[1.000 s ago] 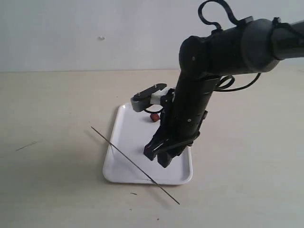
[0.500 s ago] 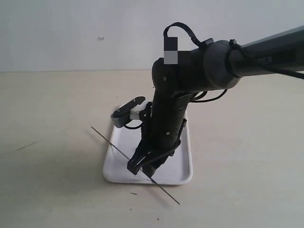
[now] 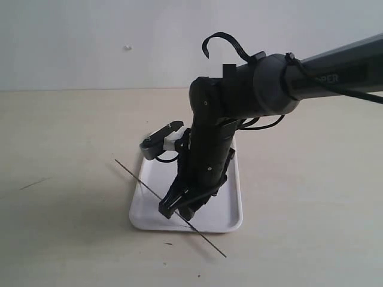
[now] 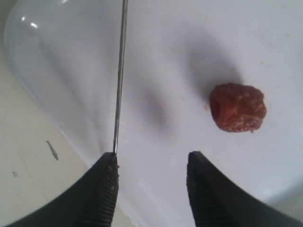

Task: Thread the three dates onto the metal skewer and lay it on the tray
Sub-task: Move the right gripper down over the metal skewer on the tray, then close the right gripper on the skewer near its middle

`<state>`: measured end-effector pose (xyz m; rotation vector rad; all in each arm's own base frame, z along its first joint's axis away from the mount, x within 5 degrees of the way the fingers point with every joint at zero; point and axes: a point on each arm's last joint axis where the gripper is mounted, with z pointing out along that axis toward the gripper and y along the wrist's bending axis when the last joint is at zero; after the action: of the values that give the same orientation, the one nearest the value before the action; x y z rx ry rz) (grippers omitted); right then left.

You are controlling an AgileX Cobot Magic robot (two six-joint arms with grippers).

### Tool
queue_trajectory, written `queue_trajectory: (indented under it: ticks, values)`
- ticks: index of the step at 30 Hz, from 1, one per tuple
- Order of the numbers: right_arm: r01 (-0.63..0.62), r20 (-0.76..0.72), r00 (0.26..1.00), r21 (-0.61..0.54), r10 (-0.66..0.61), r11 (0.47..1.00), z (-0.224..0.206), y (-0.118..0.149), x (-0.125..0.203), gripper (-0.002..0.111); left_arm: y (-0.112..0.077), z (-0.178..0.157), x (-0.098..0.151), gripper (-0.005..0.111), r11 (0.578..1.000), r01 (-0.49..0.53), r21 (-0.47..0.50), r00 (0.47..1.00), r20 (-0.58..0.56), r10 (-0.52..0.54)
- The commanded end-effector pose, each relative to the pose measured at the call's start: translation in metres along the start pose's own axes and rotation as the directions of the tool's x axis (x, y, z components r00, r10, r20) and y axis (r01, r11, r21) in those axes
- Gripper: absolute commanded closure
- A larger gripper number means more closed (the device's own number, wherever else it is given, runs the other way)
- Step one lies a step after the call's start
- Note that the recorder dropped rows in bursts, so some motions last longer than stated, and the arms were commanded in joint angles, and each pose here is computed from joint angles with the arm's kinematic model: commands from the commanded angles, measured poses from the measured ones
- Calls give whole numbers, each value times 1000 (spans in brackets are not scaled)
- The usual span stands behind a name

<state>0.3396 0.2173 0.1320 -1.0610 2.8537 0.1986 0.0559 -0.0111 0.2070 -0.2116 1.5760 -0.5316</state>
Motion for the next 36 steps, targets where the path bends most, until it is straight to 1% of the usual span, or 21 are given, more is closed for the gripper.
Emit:
queue_trajectory:
  ticks: [1, 11, 26, 36]
  values:
    - [-14, -2, 1000, 2, 15, 1000, -1, 0, -1, 62, 1, 0, 1, 107, 1000, 4, -3, 1000, -2, -4]
    - [-25, -47, 999, -10, 24, 1000, -1, 2, 3, 62, 1, 0, 1, 107, 1000, 4, -3, 1000, -2, -4]
    - [-50, -27, 998, -36, 49, 998, -1, 4, 1, 62, 1, 0, 1, 107, 1000, 4, -3, 1000, -2, -4]
    - [-76, -24, 997, -12, 75, 997, -6, 3, 1, 62, 1, 0, 1, 107, 1000, 4, -3, 1000, -2, -4]
